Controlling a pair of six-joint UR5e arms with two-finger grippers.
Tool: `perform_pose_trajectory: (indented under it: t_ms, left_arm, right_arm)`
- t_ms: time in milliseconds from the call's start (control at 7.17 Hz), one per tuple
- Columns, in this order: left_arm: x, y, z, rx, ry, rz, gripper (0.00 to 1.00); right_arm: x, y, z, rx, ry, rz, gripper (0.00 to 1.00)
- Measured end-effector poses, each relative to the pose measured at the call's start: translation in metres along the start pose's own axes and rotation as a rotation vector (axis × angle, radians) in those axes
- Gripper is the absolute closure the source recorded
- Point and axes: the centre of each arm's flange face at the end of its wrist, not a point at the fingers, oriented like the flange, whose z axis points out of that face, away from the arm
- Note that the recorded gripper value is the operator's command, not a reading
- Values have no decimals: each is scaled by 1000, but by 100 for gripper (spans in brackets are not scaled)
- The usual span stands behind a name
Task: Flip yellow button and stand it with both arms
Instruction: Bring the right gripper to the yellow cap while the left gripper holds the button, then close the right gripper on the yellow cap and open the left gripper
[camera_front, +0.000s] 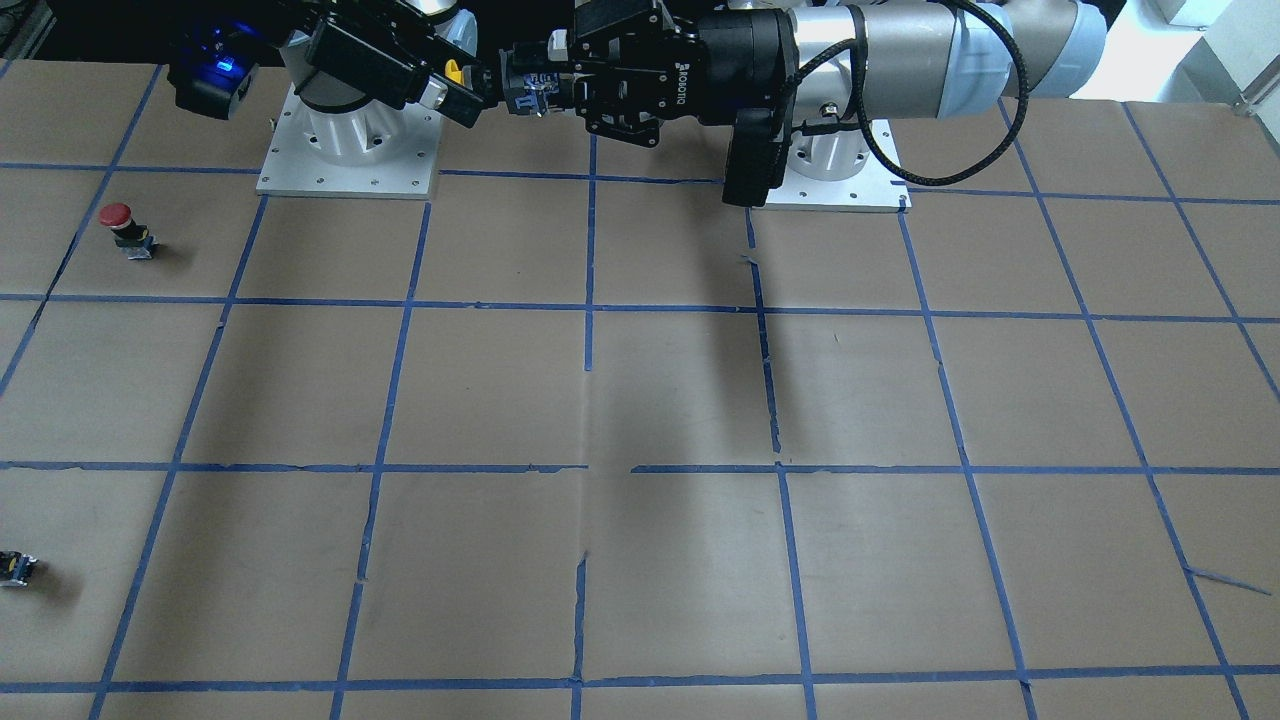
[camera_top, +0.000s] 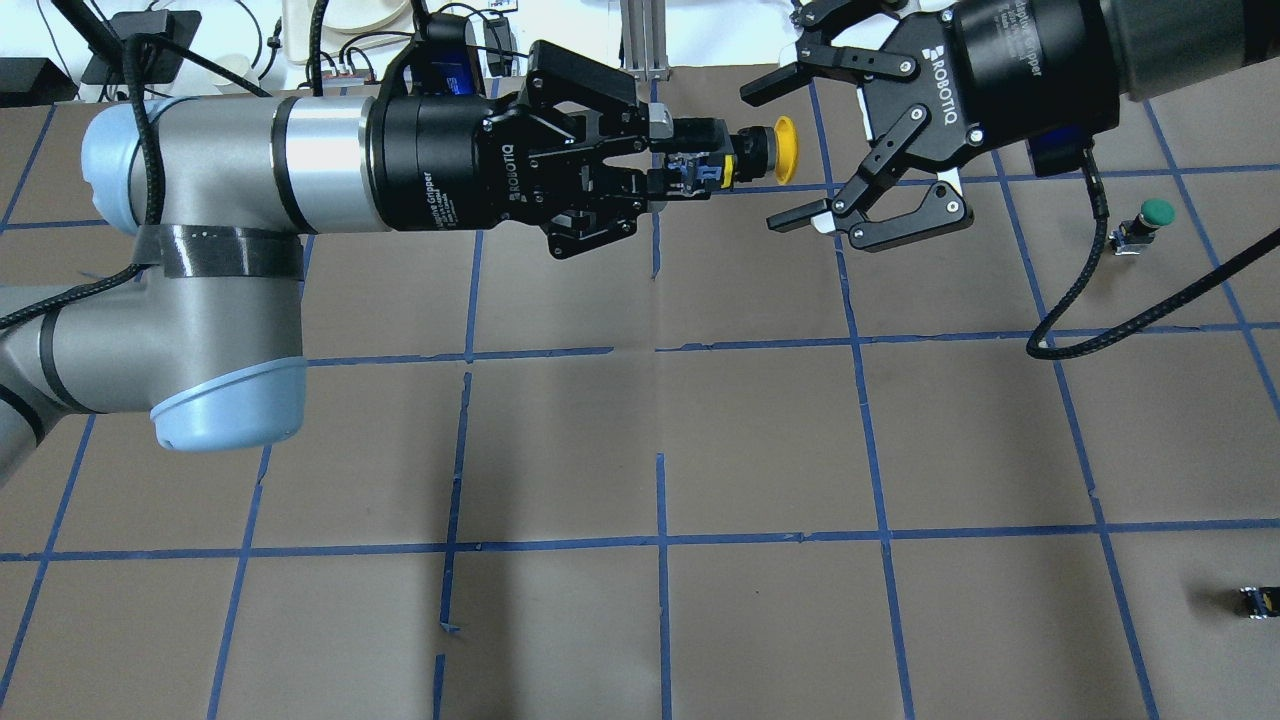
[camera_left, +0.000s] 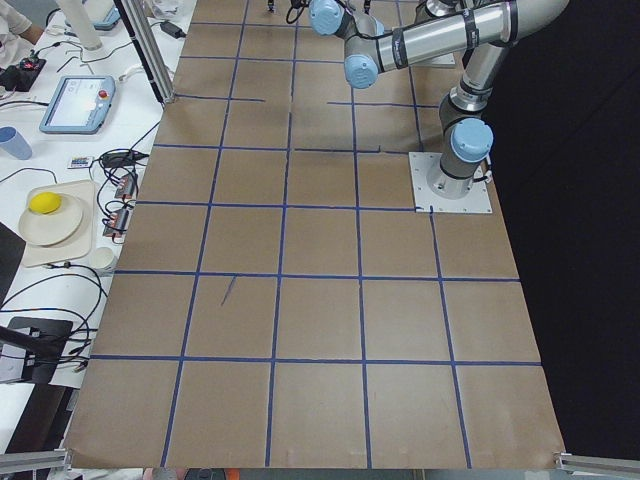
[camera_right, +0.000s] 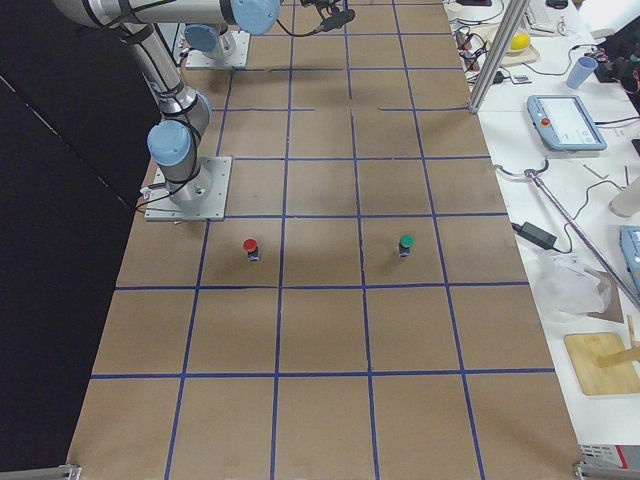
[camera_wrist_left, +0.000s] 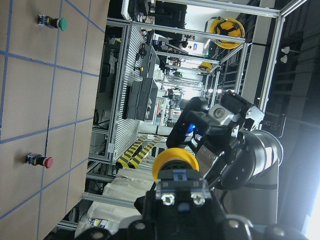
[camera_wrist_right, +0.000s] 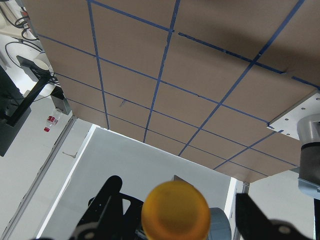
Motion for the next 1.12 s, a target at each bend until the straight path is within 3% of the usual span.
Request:
perform_pose_trajectory:
  t_ms: [140,279,558,698,837,1116]
  left_arm:
    - [0,0,0,0,0,-1,69]
    - [0,0,0,0,-1,-2,69]
    - [0,1,0,1,-3,-4,64]
    - [0,1,0,2,-4,-5,5]
    - [0,1,0,3,-5,-3,0]
    - [1,1,1,3,-5,2,0]
  right_arm:
    - [1,1,0,0,0,0,56]
    - [1,1,0,-6,2,7,71]
    - [3,1,1,-16,8,23,86]
    - [3,0,1,-18,9,24,87]
    - [3,0,1,-19,9,24,88]
    - [3,0,1,-20,9,25,90]
